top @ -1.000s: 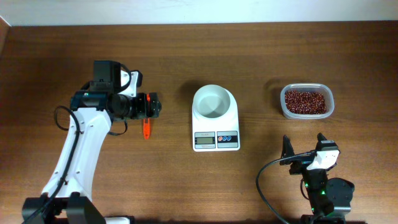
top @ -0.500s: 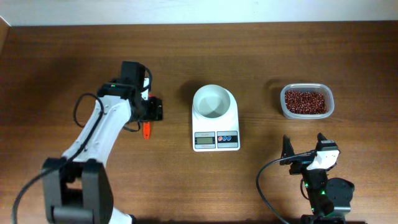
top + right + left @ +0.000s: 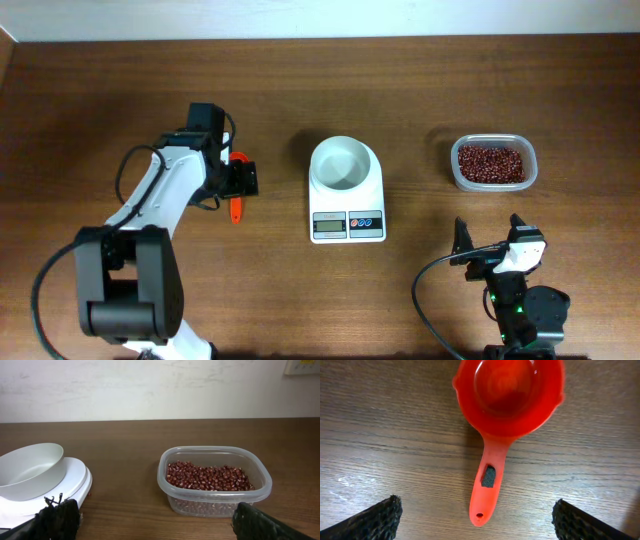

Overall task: Scoop item into bowl and weigh 50g on scale
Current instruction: 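Lower the left gripper and close it on the scoop handle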

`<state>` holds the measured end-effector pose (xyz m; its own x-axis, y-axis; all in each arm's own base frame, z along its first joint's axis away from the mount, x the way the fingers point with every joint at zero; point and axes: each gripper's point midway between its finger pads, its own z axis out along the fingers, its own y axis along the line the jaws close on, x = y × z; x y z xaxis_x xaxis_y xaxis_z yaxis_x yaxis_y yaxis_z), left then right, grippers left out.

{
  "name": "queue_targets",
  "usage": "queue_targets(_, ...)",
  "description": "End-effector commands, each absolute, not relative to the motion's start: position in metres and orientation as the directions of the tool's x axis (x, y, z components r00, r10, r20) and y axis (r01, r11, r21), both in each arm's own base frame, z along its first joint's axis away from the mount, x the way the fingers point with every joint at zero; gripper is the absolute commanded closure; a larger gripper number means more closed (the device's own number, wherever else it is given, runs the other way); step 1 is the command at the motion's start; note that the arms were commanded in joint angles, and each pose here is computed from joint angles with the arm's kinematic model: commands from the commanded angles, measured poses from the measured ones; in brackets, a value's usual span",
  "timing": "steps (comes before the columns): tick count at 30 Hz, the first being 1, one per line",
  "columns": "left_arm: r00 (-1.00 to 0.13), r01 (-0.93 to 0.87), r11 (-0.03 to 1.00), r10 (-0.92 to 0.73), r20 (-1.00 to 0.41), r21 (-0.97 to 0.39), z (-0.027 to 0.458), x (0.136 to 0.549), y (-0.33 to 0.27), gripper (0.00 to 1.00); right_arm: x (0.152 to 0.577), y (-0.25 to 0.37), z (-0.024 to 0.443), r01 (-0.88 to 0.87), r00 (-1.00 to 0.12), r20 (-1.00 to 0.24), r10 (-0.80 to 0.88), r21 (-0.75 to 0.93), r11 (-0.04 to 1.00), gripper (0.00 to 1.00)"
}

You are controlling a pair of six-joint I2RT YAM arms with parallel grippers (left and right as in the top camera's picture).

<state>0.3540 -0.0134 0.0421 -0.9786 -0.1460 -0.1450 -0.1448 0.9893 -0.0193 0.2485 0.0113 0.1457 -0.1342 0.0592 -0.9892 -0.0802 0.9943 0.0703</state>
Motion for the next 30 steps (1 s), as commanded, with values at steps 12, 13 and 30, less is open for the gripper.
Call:
queue_targets(12,-0.977,-0.153,0.988,-0.153,-0.149,-0.013,0.0364,0.3598,-0.0120,0.01,0.2482,0.0122,0.1432,-0.082,-0.140,-0.988,0.066,0.078,0.994,0.01)
queue_targets(13,-0.977,-0.153,0.988,-0.153,-0.149,-0.013,0.0364,0.3598,-0.0120,0.01,0.2482,0.0122,0.1432,-0.082,-0.140,-0.988,0.066,0.078,0.994,0.01)
queue_targets(30,-0.977,-0.152,0.988,-0.152,-0.149,-0.014,0.0364,0.3597,-0.0121,0.01,0.2482,0.0122,0.1432,-0.082,-0.140,-0.988,0.066,0.078,0.994,0.01)
